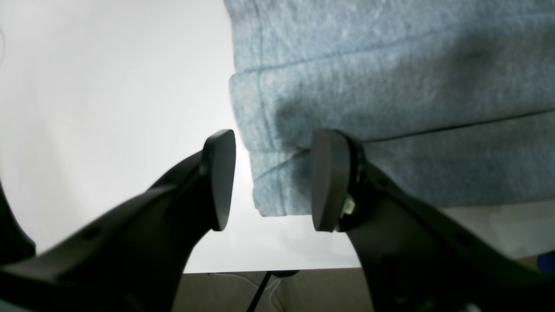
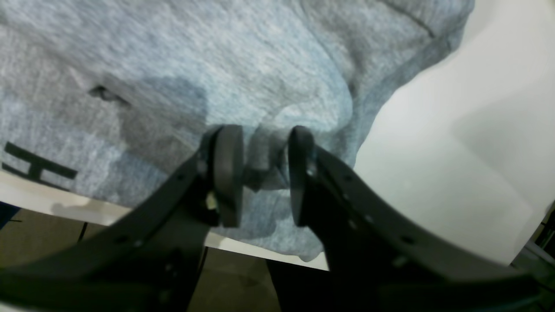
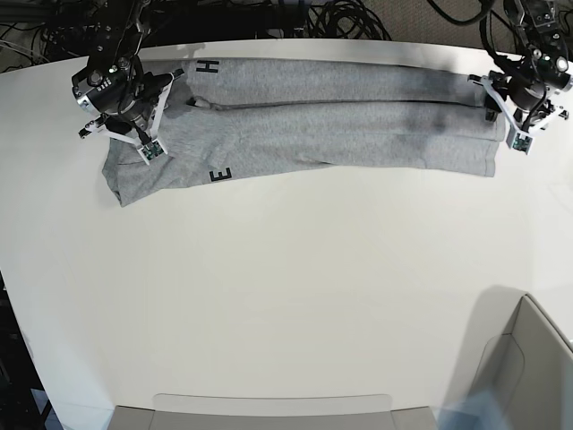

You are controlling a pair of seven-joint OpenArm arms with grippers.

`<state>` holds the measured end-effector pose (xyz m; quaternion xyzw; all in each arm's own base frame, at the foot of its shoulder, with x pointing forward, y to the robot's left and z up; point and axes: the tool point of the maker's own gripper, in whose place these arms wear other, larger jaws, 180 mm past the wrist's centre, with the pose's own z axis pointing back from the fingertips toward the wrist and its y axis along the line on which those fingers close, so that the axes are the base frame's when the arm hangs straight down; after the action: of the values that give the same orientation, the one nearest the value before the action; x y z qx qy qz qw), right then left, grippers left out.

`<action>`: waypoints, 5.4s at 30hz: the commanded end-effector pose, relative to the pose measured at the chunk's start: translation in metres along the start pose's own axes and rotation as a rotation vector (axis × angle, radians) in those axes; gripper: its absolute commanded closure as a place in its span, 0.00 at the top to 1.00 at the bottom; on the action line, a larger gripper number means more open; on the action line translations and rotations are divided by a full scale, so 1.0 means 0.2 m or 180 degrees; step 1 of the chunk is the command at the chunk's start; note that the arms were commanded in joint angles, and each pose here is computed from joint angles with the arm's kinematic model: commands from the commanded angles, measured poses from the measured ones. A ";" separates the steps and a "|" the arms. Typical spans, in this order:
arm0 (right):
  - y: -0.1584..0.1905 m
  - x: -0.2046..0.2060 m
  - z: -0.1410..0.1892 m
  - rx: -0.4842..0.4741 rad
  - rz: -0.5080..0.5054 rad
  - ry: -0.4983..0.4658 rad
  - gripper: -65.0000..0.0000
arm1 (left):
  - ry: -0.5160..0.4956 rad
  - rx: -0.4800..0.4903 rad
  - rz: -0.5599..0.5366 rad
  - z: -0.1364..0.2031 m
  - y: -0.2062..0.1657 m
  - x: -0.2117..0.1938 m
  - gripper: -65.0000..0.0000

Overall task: Fold the T-shirt properly
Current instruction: 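Lower the folded hem onto the shirt and hold with both grippers, then pull the shirt end with the left gripper to straighten the strip, then grasp the shirt end with the left gripper and fold it toward the right gripper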

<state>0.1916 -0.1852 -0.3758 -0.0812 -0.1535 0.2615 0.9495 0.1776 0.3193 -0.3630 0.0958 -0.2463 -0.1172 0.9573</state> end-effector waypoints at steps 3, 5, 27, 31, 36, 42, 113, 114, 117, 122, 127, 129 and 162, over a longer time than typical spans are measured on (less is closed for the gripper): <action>-0.02 0.03 0.02 -0.0042 0.0055 -0.0080 0.29 | -0.0194 0.0160 0.0246 0.03 0.08 0.06 0.44; -0.01 0.03 0.02 -0.0033 0.0054 -0.0083 0.29 | -0.0239 0.0307 0.0484 0.04 0.17 0.07 0.46; -0.01 0.03 0.02 -0.0019 0.0065 -0.0088 0.29 | 0.0259 0.0194 0.1168 -0.16 0.31 -0.19 0.56; 0.00 0.03 0.02 -0.0017 0.0069 -0.0090 0.29 | 0.0376 0.0199 0.1167 -0.14 0.31 -0.22 0.56; 0.00 0.04 0.02 -0.0011 0.0070 -0.0093 0.29 | 0.0346 0.0444 0.1073 -0.01 0.40 -0.16 0.56; 0.00 0.04 0.02 -0.0014 0.0070 -0.0098 0.29 | 0.0355 0.0315 0.1068 -0.05 0.30 -0.15 0.56; 0.01 -0.01 0.01 -0.0004 0.0081 -0.0019 0.29 | 0.0328 -0.0672 0.1671 -0.45 0.34 -0.12 0.00; 0.01 -0.01 0.01 -0.0004 0.0081 -0.0019 0.29 | 0.0261 -0.0651 0.1625 -0.44 0.35 -0.07 0.00; 0.01 -0.01 0.01 -0.0001 0.0078 -0.0021 0.29 | 0.0008 -0.0561 0.1403 -0.38 0.39 0.08 0.00; 0.01 0.00 0.01 0.0003 0.0075 -0.0022 0.29 | -0.0225 -0.0372 0.0916 -0.21 0.41 0.27 0.00; 0.01 0.00 0.01 0.0003 0.0079 -0.0028 0.29 | -0.0329 -0.0298 0.0612 -0.10 0.36 0.38 0.00; 0.01 0.00 0.01 0.0003 0.0079 -0.0028 0.29 | -0.0317 -0.0309 0.0505 -0.08 0.31 0.39 0.00; 0.05 0.04 0.01 0.0059 0.0166 -0.0078 0.29 | -0.0391 -0.1792 -0.0584 0.08 -0.97 0.43 0.00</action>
<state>0.1879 -0.1711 -0.3802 -0.0678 -0.1502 0.2816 0.9453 0.1998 0.1127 -0.3675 -0.1557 -0.2286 -0.2670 0.9232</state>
